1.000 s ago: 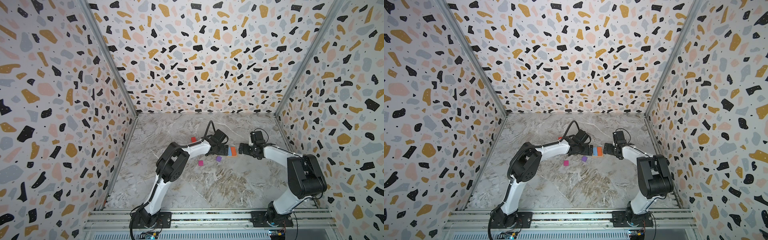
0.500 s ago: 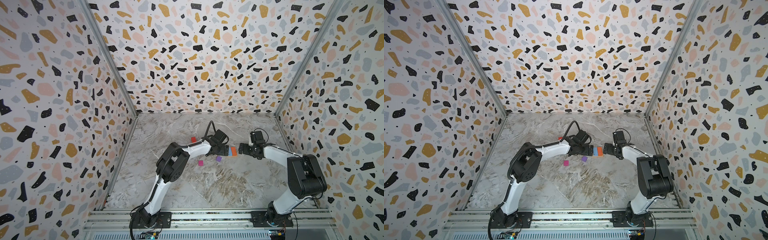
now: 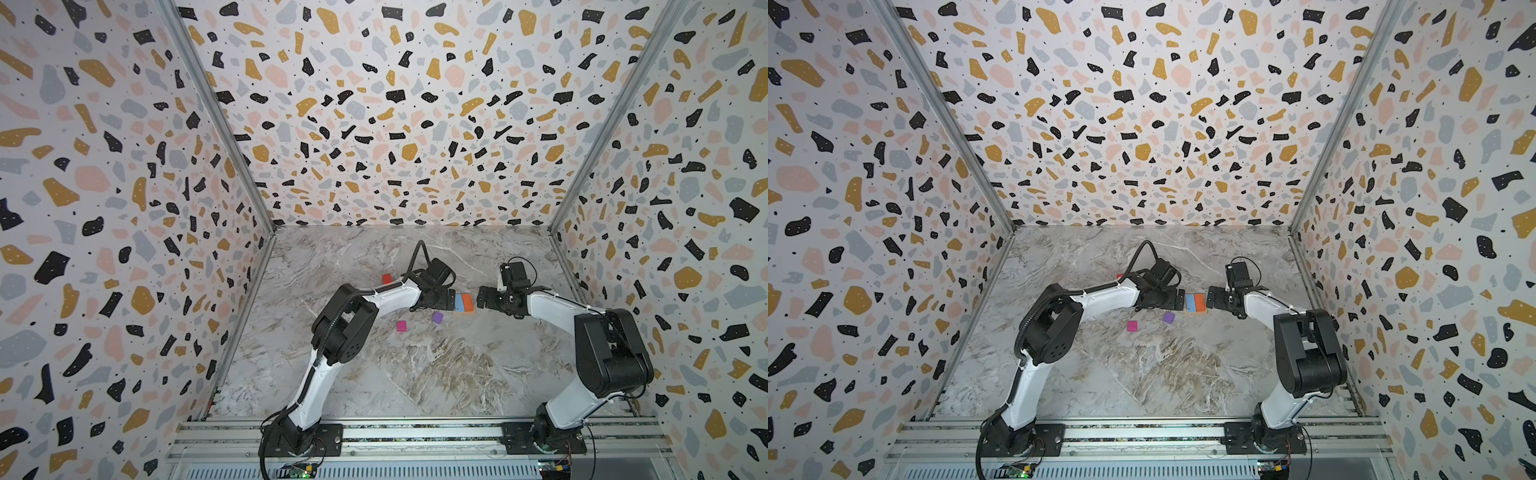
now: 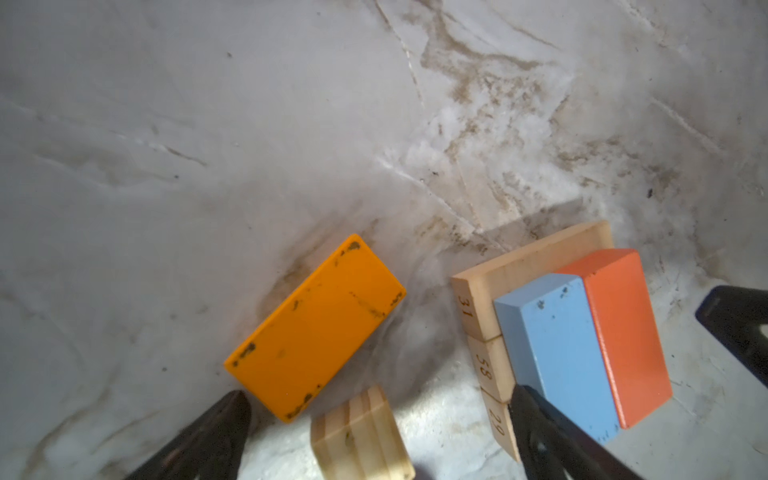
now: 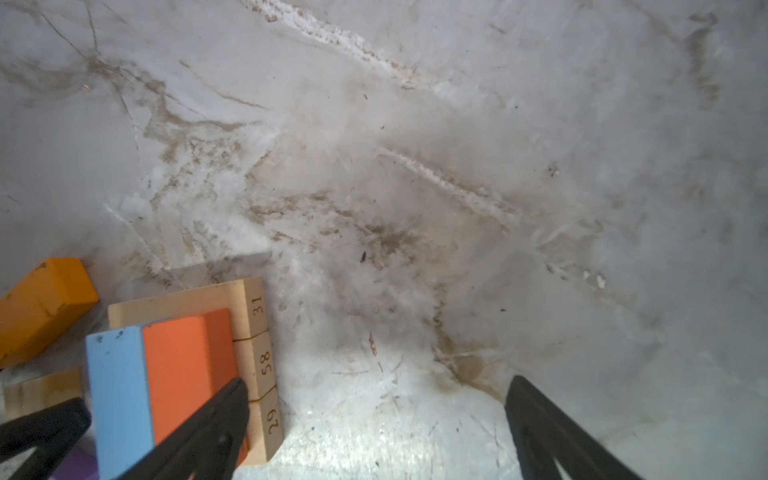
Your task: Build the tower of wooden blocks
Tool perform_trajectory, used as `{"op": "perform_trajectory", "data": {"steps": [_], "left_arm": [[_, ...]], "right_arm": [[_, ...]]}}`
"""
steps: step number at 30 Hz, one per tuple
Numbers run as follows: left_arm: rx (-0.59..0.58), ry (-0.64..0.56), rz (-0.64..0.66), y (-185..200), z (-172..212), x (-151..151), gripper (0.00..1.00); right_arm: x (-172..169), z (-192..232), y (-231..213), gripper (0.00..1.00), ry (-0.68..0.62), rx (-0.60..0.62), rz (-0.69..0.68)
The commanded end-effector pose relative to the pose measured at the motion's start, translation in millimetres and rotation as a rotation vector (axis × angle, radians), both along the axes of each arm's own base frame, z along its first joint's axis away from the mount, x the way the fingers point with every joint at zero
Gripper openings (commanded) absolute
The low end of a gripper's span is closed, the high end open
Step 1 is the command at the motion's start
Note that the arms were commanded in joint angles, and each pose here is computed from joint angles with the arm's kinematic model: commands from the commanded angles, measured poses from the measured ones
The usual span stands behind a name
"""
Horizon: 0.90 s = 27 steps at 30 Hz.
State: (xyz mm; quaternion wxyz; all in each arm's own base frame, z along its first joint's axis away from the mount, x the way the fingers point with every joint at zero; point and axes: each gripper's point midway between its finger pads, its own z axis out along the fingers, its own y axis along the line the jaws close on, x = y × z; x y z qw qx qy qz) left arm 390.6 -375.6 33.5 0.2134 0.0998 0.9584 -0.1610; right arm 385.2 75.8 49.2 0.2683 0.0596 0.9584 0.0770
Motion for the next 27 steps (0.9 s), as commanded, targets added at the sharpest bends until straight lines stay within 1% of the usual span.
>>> {"op": "perform_trajectory", "data": {"steps": [1,18,27], "left_arm": [[0.026,0.005,0.006,8.7,3.2,0.1,1.00],[0.006,-0.001,0.008,2.7,4.8,7.2,1.00],[-0.008,0.005,0.009,-1.8,3.7,9.1,1.00]], "right_arm": [[8.2,9.8,4.2,0.97,-0.020,0.010,0.012],[9.8,3.7,12.1,0.97,-0.006,0.002,0.035],[4.9,-0.8,13.1,0.97,0.007,-0.012,0.044]]}}
